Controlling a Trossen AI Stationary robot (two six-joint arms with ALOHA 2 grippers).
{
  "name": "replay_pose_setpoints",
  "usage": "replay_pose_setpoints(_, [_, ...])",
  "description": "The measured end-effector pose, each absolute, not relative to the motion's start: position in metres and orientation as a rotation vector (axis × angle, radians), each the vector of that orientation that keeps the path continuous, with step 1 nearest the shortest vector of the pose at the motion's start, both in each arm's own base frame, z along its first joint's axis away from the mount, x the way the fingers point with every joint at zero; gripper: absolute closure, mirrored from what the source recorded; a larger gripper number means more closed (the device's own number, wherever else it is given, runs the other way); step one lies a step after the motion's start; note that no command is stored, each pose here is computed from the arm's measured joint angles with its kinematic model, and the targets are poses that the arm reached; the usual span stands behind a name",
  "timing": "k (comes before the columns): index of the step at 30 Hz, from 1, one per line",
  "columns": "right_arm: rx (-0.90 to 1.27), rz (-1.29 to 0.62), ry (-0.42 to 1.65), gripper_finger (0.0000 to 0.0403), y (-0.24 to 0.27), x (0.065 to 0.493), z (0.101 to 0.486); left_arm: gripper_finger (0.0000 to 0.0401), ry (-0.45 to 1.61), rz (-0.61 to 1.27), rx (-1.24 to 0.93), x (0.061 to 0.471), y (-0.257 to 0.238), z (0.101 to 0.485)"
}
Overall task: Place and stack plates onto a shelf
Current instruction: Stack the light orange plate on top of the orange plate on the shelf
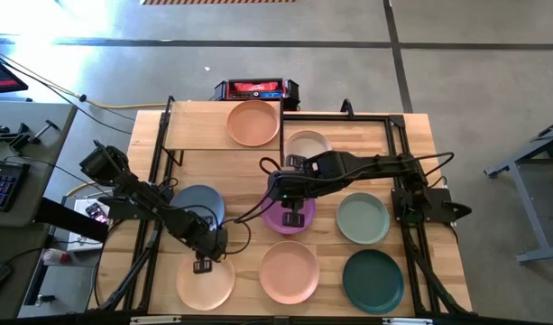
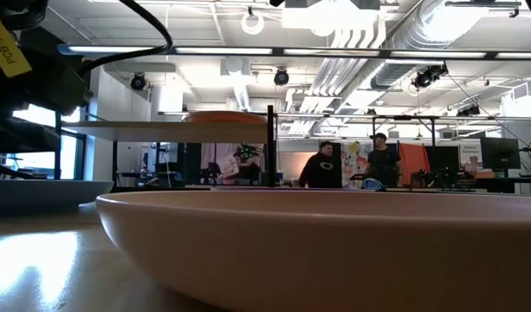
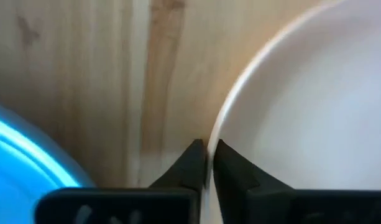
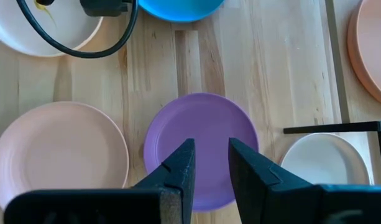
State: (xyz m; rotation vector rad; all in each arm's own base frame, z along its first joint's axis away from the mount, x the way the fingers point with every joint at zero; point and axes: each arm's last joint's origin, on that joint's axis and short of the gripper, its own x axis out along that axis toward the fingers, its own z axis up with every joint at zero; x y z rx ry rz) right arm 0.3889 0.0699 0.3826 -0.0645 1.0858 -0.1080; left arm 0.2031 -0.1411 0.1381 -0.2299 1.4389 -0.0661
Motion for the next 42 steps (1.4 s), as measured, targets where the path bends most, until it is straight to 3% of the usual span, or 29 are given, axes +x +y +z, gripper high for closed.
replay_pose_setpoints(16, [-0.059,-0.111,1.083,0.0329,0.070,0.389,0.383,0.0399,1.293,-0.071,-0.278,0.203,-0.115,0.177])
replay_pose_setpoints(34, [-0.169,-0.459,1.003,0.0329,0.039,0.393,0.386,0.0400,0.792,0.358,-0.340,0.194,-0.010,0.249])
replay_pose_setpoints(42, [-0.155,-0.634,0.960,0.0329,0.020,0.393,0.387,0.0400,0.576,0.561,-0.231,0.192,0.024,0.307])
